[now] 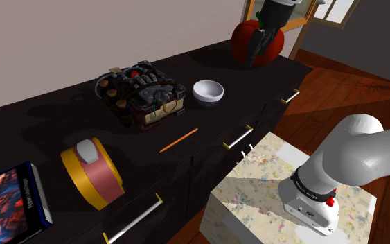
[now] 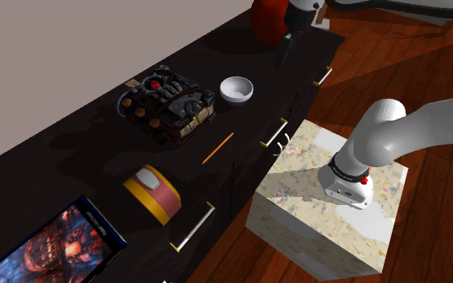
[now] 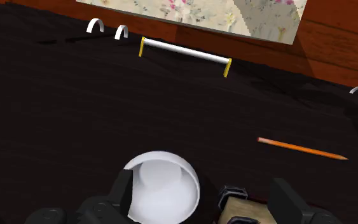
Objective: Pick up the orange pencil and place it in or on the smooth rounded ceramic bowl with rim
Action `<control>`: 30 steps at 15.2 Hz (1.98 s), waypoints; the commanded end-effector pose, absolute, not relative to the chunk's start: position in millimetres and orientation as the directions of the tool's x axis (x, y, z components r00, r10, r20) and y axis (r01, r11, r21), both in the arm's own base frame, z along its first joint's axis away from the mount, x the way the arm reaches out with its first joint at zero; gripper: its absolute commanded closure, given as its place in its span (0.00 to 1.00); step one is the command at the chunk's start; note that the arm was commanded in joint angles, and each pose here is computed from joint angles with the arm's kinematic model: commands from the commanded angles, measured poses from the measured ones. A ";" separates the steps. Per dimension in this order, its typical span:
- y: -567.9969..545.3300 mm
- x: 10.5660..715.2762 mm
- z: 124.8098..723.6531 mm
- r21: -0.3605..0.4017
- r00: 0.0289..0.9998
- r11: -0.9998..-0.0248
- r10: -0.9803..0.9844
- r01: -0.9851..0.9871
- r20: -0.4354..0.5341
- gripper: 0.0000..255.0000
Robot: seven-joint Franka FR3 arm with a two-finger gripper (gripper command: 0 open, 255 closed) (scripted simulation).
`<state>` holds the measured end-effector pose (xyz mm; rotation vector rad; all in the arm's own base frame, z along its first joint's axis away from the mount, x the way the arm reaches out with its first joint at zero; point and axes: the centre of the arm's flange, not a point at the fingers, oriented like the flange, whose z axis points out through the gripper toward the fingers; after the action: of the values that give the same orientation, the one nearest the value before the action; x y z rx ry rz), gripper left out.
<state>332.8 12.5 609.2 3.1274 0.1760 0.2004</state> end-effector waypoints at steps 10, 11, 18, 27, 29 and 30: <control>88.8 385.8 534.1 0.110 0.811 -0.819 0.573 0.563 0.114 0.00; 98.2 389.4 525.3 0.120 0.779 -0.786 0.618 0.607 0.109 0.00; 164.7 400.7 461.2 0.183 0.490 -0.493 0.869 0.850 0.062 0.00; 236.3 383.8 377.9 0.229 0.057 -0.051 0.998 0.972 -0.019 0.00; 236.0 386.2 367.6 0.229 0.057 -0.051 0.998 0.972 -0.019 0.00; 235.8 387.4 362.5 0.229 0.057 -0.051 0.998 0.972 -0.019 0.00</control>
<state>387.7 236.4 368.7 2.1505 2.0244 0.2134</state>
